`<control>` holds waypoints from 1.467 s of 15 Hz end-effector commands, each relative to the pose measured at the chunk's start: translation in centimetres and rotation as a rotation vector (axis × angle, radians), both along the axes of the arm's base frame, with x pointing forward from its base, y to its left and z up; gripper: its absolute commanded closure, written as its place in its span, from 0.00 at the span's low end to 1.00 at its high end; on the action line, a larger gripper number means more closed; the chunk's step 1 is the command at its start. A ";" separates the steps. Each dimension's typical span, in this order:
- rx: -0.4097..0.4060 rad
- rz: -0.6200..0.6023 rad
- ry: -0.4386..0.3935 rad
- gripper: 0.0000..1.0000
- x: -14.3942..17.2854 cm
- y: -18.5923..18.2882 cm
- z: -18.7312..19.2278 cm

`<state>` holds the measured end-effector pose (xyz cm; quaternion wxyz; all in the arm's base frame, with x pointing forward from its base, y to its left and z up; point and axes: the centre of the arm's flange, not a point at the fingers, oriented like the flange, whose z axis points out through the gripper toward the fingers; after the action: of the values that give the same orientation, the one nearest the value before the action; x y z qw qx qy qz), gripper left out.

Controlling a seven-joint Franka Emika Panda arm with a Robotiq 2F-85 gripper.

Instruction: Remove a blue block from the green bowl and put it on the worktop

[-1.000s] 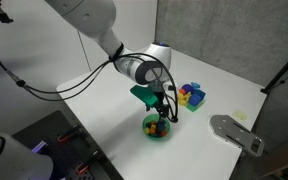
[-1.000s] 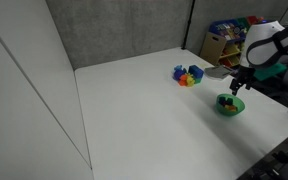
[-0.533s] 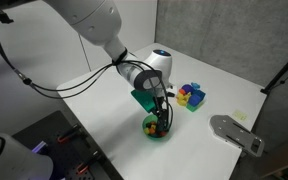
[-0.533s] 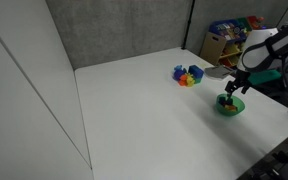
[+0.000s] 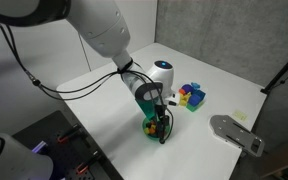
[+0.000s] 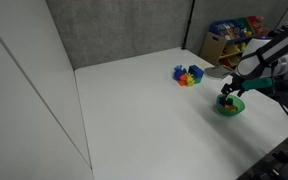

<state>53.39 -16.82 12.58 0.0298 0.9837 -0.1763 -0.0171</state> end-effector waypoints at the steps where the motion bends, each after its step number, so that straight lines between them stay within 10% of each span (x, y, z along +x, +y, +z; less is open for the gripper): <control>1: 0.001 -0.049 -0.022 0.00 1.2 -1.3 -1.8; 7: 0.006 -0.070 -0.014 0.00 1.2 -2.0 -3.8; 9: 0.005 -0.072 -0.012 0.26 1.2 -2.2 -4.2; 19: 0.016 -0.061 0.001 0.94 1.4 -2.7 -2.2; 22: 0.008 -0.036 0.024 0.90 0.8 -1.6 -0.2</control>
<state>54.67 -19.27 9.57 0.0308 0.9788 -0.2013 -0.0217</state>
